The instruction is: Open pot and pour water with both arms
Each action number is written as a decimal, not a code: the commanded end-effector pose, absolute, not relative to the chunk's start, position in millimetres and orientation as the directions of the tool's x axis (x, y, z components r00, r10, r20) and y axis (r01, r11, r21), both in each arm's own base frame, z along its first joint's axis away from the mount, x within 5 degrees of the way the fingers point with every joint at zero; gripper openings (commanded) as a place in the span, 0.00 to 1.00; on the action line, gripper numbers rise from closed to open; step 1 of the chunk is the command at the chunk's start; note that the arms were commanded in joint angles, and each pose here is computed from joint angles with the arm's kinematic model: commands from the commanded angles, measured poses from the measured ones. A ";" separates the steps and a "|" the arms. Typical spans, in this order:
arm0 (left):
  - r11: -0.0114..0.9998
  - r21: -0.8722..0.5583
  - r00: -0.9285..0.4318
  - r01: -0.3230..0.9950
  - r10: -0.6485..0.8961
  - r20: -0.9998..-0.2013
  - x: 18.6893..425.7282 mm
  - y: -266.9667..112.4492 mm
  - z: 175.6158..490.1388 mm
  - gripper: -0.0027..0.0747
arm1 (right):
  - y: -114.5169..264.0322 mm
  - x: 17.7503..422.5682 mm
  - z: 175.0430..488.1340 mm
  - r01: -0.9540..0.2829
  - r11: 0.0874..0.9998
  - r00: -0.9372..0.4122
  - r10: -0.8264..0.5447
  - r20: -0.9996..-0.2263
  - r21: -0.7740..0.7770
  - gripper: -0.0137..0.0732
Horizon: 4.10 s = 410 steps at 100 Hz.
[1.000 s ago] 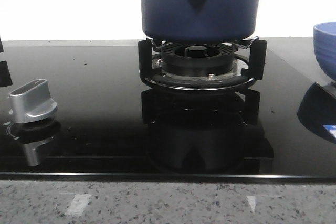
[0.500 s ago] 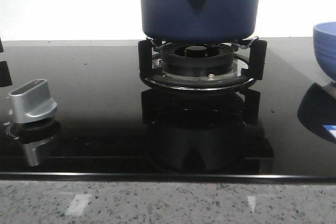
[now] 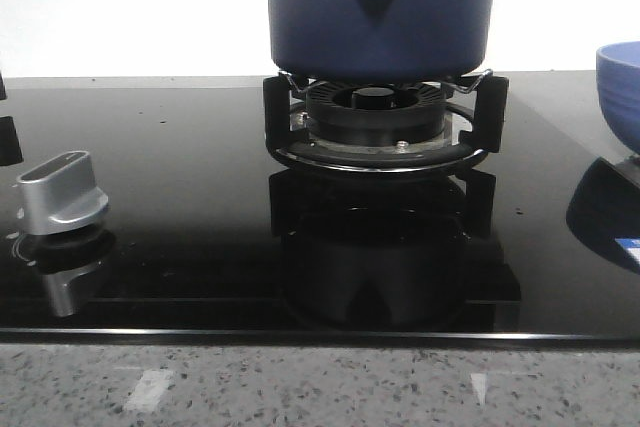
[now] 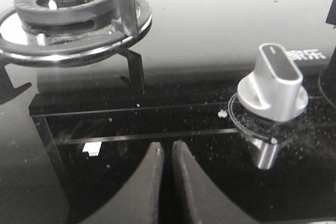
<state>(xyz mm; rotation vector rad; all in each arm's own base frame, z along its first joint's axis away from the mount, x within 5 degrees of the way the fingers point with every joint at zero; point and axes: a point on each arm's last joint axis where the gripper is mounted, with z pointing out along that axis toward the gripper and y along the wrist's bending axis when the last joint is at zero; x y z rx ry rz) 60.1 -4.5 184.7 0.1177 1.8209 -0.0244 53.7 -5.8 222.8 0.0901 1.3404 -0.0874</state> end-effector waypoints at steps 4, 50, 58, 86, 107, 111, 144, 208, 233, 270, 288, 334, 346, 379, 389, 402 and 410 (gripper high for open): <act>0.995 0.040 -0.176 0.096 0.057 -0.983 62.9 -5.3 183.2 0.01 | -4.5 47.5 232.4 0.063 0.992 0.420 0.072 -0.905 0.108 0.07; 0.786 -0.615 0.115 0.063 -0.617 -0.778 64.0 4.6 211.9 0.01 | -10.7 48.0 231.6 0.012 0.915 0.399 0.366 -0.841 0.404 0.07; 0.743 -0.667 0.113 0.057 -0.668 -0.735 64.0 5.7 211.2 0.01 | -10.2 48.4 232.6 0.013 0.903 0.365 0.396 -0.842 0.430 0.07; 0.837 -0.532 0.072 0.123 -0.543 -0.837 61.7 -3.1 240.1 0.01 | -3.4 42.7 259.3 0.061 0.920 0.137 0.376 -0.916 0.387 0.07; 0.961 -0.240 0.075 0.137 -0.252 -0.965 68.8 -8.3 300.6 0.02 | -3.0 46.6 296.5 0.113 0.981 -0.078 0.170 -0.982 0.160 0.07; 0.971 -0.196 0.070 0.140 -0.207 -0.976 73.5 -9.3 311.3 0.04 | -3.4 47.9 304.3 0.113 0.983 -0.080 0.154 -0.985 0.144 0.07; 0.928 -0.099 -0.069 0.359 -0.080 -0.994 121.7 -47.3 337.1 0.63 | -3.3 51.8 333.9 0.097 0.987 -0.092 0.134 -0.987 0.125 0.40; 0.729 0.063 0.076 0.682 0.015 -0.997 177.9 -167.0 386.5 0.62 | -0.6 53.0 331.6 0.060 0.987 -0.130 0.154 -0.980 0.147 0.68; 0.715 0.095 0.106 0.692 0.030 -0.994 185.8 -180.1 401.1 0.60 | 0.5 53.0 331.6 0.041 0.988 -0.133 0.151 -0.980 0.147 0.68; 0.693 0.125 0.093 0.710 0.084 -0.992 182.2 -187.6 431.3 0.60 | 1.1 52.5 328.6 0.035 0.989 -0.166 0.151 -0.975 0.147 0.68; 0.694 0.128 0.119 0.708 0.062 -0.991 182.0 -187.7 434.5 0.60 | 0.7 52.5 328.2 0.039 0.990 -0.170 0.144 -0.975 0.139 0.68; 0.693 0.126 0.089 0.709 0.089 -0.992 184.2 -188.6 421.8 0.60 | 0.7 52.5 328.2 0.039 0.990 -0.170 0.144 -0.975 0.139 0.68; 0.696 0.091 0.064 0.712 0.065 -0.996 184.2 -188.7 421.8 0.60 | 0.7 52.5 328.2 0.039 0.990 -0.170 0.144 -0.975 0.139 0.68; 0.694 -0.013 -0.039 0.720 0.022 -0.999 183.6 -188.3 418.4 0.60 | 0.7 52.5 328.2 0.039 0.990 -0.170 0.144 -0.975 0.139 0.68; 0.674 0.023 -0.010 0.738 0.044 -0.999 182.5 -189.4 418.7 0.60 | 0.7 52.5 328.2 0.039 0.990 -0.170 0.144 -0.975 0.139 0.68; 0.616 0.176 0.124 0.767 0.127 -0.984 176.4 -200.2 418.2 0.60 | 0.7 52.5 328.2 0.039 0.990 -0.170 0.144 -0.975 0.139 0.68; 0.627 0.168 0.120 0.760 0.119 -0.986 178.1 -204.7 416.0 0.60 | 0.7 52.5 328.2 0.039 0.990 -0.170 0.144 -0.975 0.139 0.68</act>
